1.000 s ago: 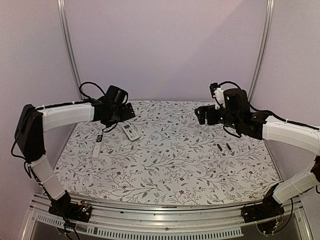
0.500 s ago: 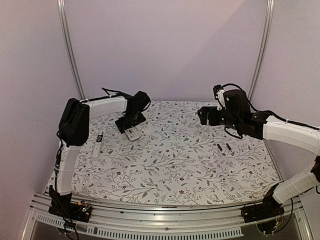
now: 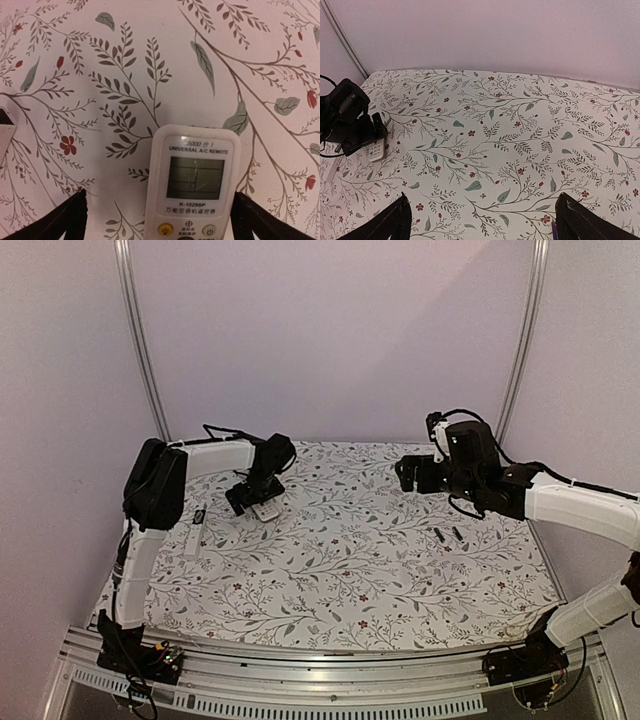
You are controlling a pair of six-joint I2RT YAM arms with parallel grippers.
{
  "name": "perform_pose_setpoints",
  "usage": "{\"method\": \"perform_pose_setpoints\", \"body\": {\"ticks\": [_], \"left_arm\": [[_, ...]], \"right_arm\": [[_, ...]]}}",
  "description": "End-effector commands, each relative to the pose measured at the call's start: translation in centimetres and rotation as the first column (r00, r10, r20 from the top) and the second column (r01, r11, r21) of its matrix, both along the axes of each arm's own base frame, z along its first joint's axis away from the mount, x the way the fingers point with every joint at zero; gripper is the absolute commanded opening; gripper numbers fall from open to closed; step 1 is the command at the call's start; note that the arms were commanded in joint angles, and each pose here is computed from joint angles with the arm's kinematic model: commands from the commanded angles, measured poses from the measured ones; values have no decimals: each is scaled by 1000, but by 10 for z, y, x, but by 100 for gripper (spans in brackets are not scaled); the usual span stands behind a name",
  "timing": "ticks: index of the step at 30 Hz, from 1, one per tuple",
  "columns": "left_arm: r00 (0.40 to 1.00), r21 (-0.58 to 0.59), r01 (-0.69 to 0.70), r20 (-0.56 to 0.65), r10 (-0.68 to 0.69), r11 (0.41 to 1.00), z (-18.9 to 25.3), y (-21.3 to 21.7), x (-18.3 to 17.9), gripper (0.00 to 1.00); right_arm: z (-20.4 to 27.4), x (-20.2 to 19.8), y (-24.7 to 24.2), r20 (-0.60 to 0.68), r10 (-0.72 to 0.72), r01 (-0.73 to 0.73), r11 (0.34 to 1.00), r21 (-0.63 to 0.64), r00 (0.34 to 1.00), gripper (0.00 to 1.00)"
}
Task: Load the batteries into the remote control
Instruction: Pick up the remote control from the center of the board, then pass from the left arm to the right
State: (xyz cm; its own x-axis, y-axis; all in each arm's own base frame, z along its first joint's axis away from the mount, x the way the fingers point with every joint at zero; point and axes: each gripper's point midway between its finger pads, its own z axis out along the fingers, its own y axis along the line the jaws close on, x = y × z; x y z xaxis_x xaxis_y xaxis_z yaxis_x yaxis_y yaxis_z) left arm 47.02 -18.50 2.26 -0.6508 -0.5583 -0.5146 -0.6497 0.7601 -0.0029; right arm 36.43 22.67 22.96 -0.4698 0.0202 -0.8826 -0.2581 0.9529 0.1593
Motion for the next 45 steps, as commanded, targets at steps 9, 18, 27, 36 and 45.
{"method": "perform_pose_setpoints", "body": {"ticks": [9,18,27,36,45], "left_arm": [[996,15,11,-86,-10,1000,-30,12,-14,82],[998,-18,-3,-70,1,1000,-29,16,-20,49],[998,-61,38,51,-35,997,10,11,-15,17],[724,123,379,578,-377,917,191,-65,-5,13],[-143,440,695,860,-490,568,381,-150,-125,18]], "right_arm": [[-12,-3,-8,-32,-28,27,999,-18,999,99],[-7,-3,-11,-23,-38,38,999,-20,999,99],[2,-1,-10,-3,-30,30,999,-26,1000,99],[64,-29,14,211,199,-217,974,66,957,99],[164,-135,55,571,627,-739,672,-53,530,99]]}}
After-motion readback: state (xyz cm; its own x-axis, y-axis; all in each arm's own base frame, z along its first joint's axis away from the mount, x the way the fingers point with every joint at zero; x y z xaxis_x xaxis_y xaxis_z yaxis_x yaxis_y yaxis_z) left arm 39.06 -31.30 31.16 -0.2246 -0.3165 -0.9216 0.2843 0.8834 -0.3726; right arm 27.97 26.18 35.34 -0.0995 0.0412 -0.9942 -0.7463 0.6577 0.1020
